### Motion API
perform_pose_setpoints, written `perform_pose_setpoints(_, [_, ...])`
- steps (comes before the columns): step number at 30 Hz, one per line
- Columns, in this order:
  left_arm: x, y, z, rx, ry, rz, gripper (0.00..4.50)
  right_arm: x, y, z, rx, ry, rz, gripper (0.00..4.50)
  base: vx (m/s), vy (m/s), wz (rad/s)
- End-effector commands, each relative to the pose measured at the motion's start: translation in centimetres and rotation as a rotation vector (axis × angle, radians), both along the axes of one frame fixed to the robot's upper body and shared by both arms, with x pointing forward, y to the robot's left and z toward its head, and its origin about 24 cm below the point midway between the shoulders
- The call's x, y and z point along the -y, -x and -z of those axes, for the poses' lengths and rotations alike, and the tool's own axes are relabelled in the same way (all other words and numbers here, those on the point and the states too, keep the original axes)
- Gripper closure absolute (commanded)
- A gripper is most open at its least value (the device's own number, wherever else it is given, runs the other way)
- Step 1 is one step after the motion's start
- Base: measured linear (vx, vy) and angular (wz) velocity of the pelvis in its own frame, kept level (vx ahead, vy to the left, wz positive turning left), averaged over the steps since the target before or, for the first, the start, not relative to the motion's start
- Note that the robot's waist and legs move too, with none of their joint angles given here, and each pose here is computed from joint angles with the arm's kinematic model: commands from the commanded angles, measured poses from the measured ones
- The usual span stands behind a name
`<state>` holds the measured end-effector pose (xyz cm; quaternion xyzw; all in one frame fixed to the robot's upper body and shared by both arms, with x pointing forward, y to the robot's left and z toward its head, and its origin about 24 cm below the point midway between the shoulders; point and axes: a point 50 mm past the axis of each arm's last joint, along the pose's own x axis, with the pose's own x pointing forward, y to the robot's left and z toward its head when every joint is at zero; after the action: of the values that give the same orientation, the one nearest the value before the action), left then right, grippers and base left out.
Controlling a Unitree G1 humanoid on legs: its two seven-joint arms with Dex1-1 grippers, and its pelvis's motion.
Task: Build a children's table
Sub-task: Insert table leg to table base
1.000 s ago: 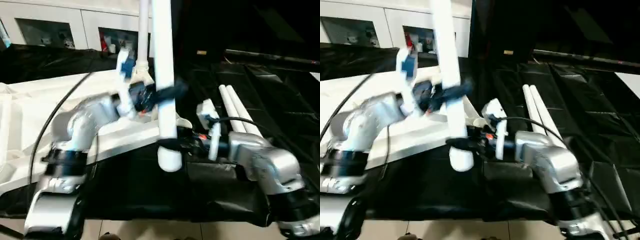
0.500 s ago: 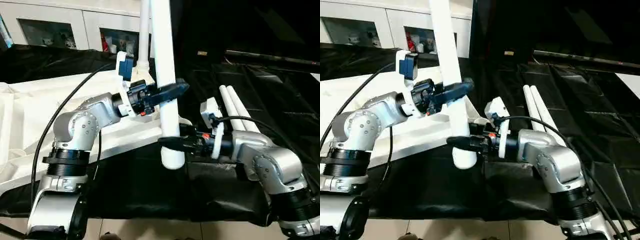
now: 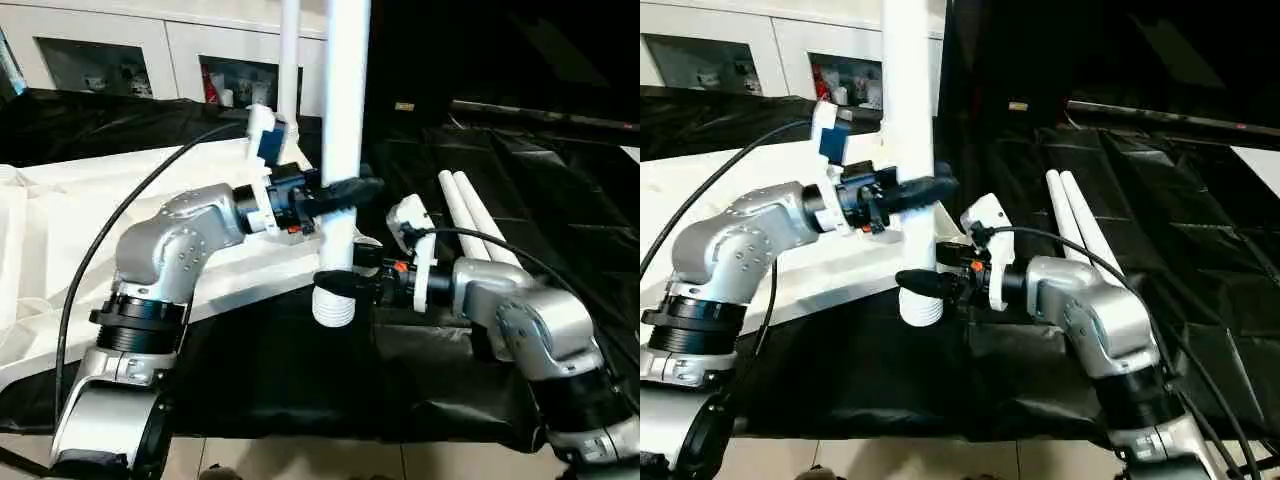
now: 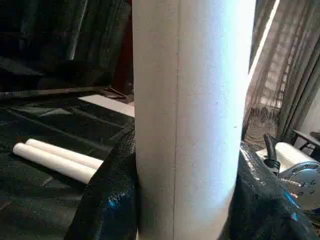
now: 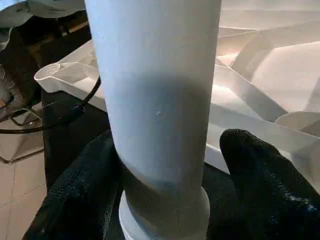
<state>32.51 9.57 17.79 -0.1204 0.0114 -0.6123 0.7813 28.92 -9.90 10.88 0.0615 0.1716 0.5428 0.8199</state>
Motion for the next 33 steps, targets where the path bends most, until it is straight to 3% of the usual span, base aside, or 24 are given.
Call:
perform_pose_setpoints(1, [0.75,0.24,-1.09,0.065,-0.027,0.036,2.66,0.05,-0.23,-0.11,-0.003,0.022,0.008,1.20,0.000,0.000,0.00])
perform_pose_setpoints(15, [1.01,0.24,-0.97,0.066,-0.037,0.063,2.66,-0.81,-0.16,-0.07,0.018,0.037,-0.033,1.20,0.000,0.000,0.00])
perform_pose_setpoints(16, [1.01,0.25,-0.95,0.066,-0.039,0.065,2.66,-0.77,-0.19,-0.08,0.018,0.036,-0.032,1.53,0.000,0.000,0.00])
perform_pose_setpoints(19, [1.01,0.29,-0.94,0.066,-0.039,0.070,2.66,-0.73,-0.21,-0.10,0.014,0.027,-0.030,1.53,0.000,0.000,0.00])
perform_pose_setpoints(27, [1.19,0.40,-0.87,0.068,-0.043,0.084,2.66,-0.78,-0.28,-0.04,0.014,0.016,-0.028,2.42,0.000,0.000,0.00])
perform_pose_setpoints(31, [1.24,0.43,-0.78,0.078,-0.052,0.077,2.66,-0.78,-0.31,0.00,0.019,0.010,-0.025,2.55,0.000,0.000,0.00])
perform_pose_setpoints(33, [1.38,0.37,-0.69,0.042,-0.035,0.086,2.11,-0.78,-0.36,-0.02,0.022,0.007,-0.023,2.57,0.000,0.000,0.00])
